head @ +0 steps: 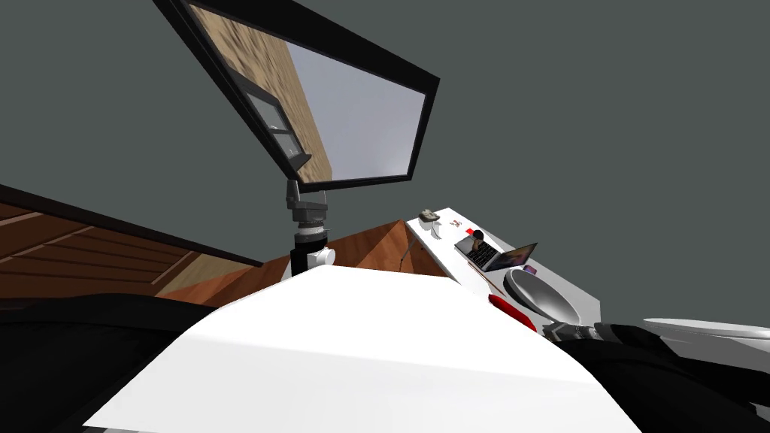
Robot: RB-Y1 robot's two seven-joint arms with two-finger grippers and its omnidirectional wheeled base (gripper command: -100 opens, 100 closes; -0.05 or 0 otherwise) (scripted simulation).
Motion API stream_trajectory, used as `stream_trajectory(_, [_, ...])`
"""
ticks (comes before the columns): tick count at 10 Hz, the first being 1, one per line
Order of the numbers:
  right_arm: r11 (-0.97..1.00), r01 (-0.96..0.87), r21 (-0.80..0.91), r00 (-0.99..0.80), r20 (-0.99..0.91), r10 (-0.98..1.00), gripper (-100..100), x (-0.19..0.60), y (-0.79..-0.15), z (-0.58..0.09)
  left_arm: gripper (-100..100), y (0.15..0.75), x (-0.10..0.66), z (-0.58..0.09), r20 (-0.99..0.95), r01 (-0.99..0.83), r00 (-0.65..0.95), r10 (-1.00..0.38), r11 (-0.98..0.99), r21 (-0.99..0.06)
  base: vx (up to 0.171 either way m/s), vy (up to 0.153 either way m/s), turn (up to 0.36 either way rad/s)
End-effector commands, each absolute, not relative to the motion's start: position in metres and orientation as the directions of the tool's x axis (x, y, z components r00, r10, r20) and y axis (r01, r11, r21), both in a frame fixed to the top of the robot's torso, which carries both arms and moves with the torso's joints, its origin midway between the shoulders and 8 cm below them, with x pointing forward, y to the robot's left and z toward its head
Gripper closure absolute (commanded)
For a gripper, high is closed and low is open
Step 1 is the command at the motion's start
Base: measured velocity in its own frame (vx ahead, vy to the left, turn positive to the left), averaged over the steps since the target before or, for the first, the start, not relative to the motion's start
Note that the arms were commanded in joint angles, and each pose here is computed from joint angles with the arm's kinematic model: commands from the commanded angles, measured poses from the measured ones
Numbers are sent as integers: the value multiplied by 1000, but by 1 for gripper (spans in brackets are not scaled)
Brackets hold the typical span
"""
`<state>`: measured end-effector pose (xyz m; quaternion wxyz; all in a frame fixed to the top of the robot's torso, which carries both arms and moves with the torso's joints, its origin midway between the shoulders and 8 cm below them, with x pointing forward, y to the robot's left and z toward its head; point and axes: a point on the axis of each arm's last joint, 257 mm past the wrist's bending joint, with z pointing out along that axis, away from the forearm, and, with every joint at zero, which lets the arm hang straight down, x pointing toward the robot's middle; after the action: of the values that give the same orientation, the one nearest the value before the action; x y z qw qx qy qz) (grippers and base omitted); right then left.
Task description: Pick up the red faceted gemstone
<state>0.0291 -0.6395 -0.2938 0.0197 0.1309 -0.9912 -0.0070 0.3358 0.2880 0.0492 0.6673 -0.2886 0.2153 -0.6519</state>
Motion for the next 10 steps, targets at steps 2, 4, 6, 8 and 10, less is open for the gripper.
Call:
stream_trajectory(2, [969,-245,20,-969,33,-246,-100,14,-638,-308,0,288,336,49,89,746,57,-994,-17,-666,17,-7,75])
stream_trajectory(4, [971,-237,21,-971,31,-237,-100,4,-637,-316,0,288,336,49,89,746,57,-994,-17,-666,13,-14,41])
stream_trajectory(6, [972,-234,22,-972,30,-234,-100,2,-636,-318,0,288,336,49,89,746,57,-994,-17,-666,7,-10,34])
stream_trajectory(8, [972,-233,23,-972,30,-234,100,2,-636,-319,0,288,336,49,89,746,57,-994,-17,-666,0,0,0])
stream_trajectory(10, [972,-235,22,-971,30,-235,100,2,-636,-318,0,288,336,49,89,746,57,-994,-17,-666,0,0,0])
